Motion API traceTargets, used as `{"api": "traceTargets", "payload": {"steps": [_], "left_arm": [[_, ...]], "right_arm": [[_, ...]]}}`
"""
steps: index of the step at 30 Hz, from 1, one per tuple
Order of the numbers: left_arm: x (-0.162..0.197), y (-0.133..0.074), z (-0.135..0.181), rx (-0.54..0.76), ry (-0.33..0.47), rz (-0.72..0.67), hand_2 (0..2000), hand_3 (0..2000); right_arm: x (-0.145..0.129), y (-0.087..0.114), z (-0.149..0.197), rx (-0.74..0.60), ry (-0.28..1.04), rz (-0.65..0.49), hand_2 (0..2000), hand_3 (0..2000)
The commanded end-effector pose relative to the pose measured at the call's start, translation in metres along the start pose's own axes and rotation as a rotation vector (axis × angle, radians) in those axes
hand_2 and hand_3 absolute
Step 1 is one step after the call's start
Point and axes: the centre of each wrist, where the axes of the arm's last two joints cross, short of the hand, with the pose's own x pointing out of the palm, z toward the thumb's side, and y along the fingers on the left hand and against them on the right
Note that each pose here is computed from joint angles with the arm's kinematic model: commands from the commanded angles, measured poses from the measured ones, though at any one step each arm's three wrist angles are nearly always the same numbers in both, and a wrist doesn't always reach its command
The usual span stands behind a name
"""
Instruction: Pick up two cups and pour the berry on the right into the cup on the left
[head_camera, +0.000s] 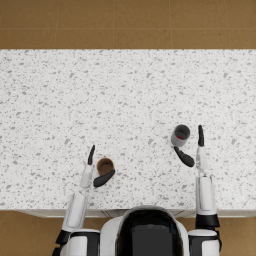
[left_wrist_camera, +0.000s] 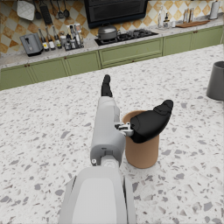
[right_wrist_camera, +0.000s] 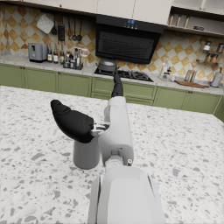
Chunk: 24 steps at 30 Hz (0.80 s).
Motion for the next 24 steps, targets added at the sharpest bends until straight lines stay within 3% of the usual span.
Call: {"api": "traceTargets", "payload": {"steps": [1, 14, 24], "left_arm": [[0.005, -0.009, -0.01, -0.052, -0.001, -0.025, 0, 0], [0.009, -0.005, -0.042, -0.156, -0.041, -0.004, 0, 0], [0.019, -0.001, -0.046, -0.165, -0.072, -0.015, 0, 0]], "right_arm": [[-0.001, -0.006, -0.009, 0.029, -0.005, -0.008, 0, 0], [0.001, -0.017, -0.053, 0.191, -0.04, -0.038, 0, 0], [0.009, -0.032, -0.087, 0.326, -0.072, -0.048, 0, 0]]}}
